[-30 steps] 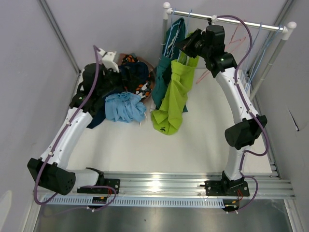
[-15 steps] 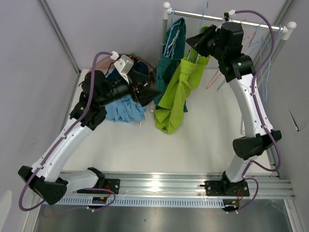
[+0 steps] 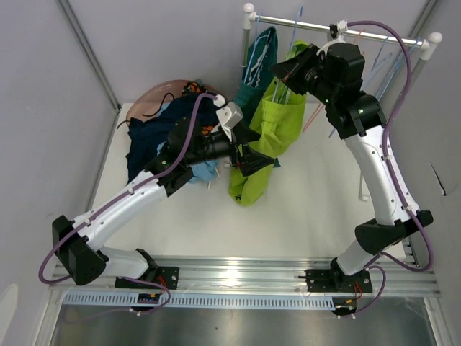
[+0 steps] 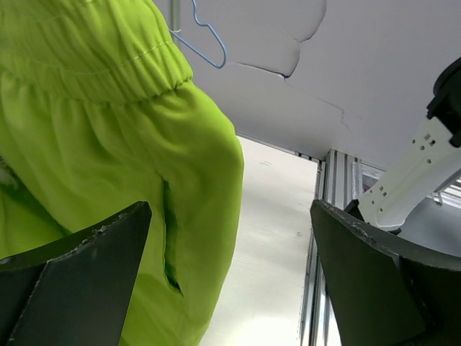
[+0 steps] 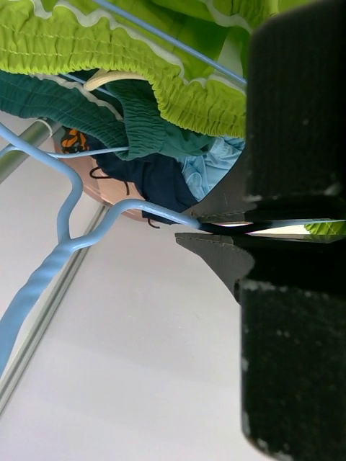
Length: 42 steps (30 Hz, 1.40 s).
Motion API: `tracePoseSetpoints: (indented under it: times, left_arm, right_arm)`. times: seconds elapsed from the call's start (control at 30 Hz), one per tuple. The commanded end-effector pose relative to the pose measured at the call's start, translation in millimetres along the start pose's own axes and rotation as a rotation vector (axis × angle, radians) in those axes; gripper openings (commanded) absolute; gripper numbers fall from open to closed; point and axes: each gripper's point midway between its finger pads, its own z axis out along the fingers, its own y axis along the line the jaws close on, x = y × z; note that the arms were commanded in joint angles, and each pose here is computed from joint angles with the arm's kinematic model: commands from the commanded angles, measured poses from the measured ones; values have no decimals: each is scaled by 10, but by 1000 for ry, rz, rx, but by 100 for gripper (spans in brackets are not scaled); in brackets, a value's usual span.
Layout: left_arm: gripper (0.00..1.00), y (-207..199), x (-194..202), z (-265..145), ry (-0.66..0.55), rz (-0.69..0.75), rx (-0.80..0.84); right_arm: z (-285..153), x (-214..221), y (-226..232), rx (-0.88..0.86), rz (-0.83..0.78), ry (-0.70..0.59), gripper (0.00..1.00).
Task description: Remove the shorts from the hanger
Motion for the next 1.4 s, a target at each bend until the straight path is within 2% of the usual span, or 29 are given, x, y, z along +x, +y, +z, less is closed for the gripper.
tracePoseSetpoints:
  times: [0.0, 0.1, 0.13, 0.2, 0.23, 0.3, 0.37, 0.43, 0.5, 0.53, 0.6, 0.63, 0.7, 0.77, 0.97, 1.0, 1.03, 1.07, 1.1, 1.17, 1.23, 1.3, 1.37]
  left_arm:
    - [99, -52, -183, 136, -77, 65, -9]
    - [93, 48, -214, 236, -82, 62, -50]
    - [78, 94, -210, 297, -75, 58, -58]
    - [55, 119, -294, 351, -83, 63, -69]
    - [32, 172, -234, 394, -69, 54, -81]
    - [0, 185, -227, 403, -63, 51, -95]
    - [0, 102, -289, 333, -76, 66, -90]
    - [0, 30, -71, 268, -42, 61, -112]
    - [0, -177, -35, 118, -49, 81, -120]
    - [0, -191, 265, 74, 1, 54, -129]
    - [0, -466, 217, -68, -35, 51, -87]
    - [0, -464, 490, -120, 9, 29, -105]
    - [0, -695, 480, -240, -8, 27, -65]
    - [0, -814, 686, -320, 23, 16, -60]
    - [1, -985, 932, -473, 49, -25, -33]
    - [4, -1002, 950, -484, 49, -28, -32]
    - [16, -1017, 934, -500, 38, -36, -33]
    - [18, -1002, 955, -506, 38, -39, -40]
    - [16, -976, 1018, -513, 48, -44, -52]
    - [0, -902, 986, -501, 35, -38, -93]
    - [0, -846, 979, -461, 38, -26, -120]
    - [0, -681, 899, -419, 18, -16, -214]
    - [0, -445, 957, -274, 67, 15, -328]
  right_arm:
    - [-241, -248, 375, -109, 1, -97, 0]
    - [-338, -198, 451, -127, 7, -90, 0]
    - [-334, -161, 414, -118, 14, -85, 0]
    - [-424, -169, 461, -133, 18, -93, 0]
    - [-440, -143, 467, -134, 18, -88, 0]
    - [-461, -159, 440, -119, 10, -94, 0]
    - [-475, -215, 403, -105, 0, -104, 0]
    - [-439, -311, 306, -87, 6, -114, 0]
    - [-423, -369, 272, -88, 8, -112, 0]
    - [-409, -467, 224, -77, 7, -129, 0]
    - [-403, -536, 204, -80, 5, -130, 0]
    - [-383, -598, 143, -66, 6, -140, 0]
    - [-407, -682, 158, -75, 4, -152, 0]
    - [-425, -781, 127, -72, 4, -167, 0]
    - [-442, -917, 19, -62, 15, -175, 0]
    - [-445, -927, 18, -64, 17, -175, 0]
    - [-445, -926, 5, -63, 19, -168, 0]
    - [-463, -945, 6, -65, 19, -171, 0]
    - [-458, -953, -33, -55, 21, -171, 0]
    - [-520, -968, -8, -61, 20, -178, 0]
    - [-526, -938, -26, -65, 29, -173, 0]
    - [-632, -925, 65, -96, 34, -173, 0]
    - [-757, -842, 148, -124, 54, -153, 0]
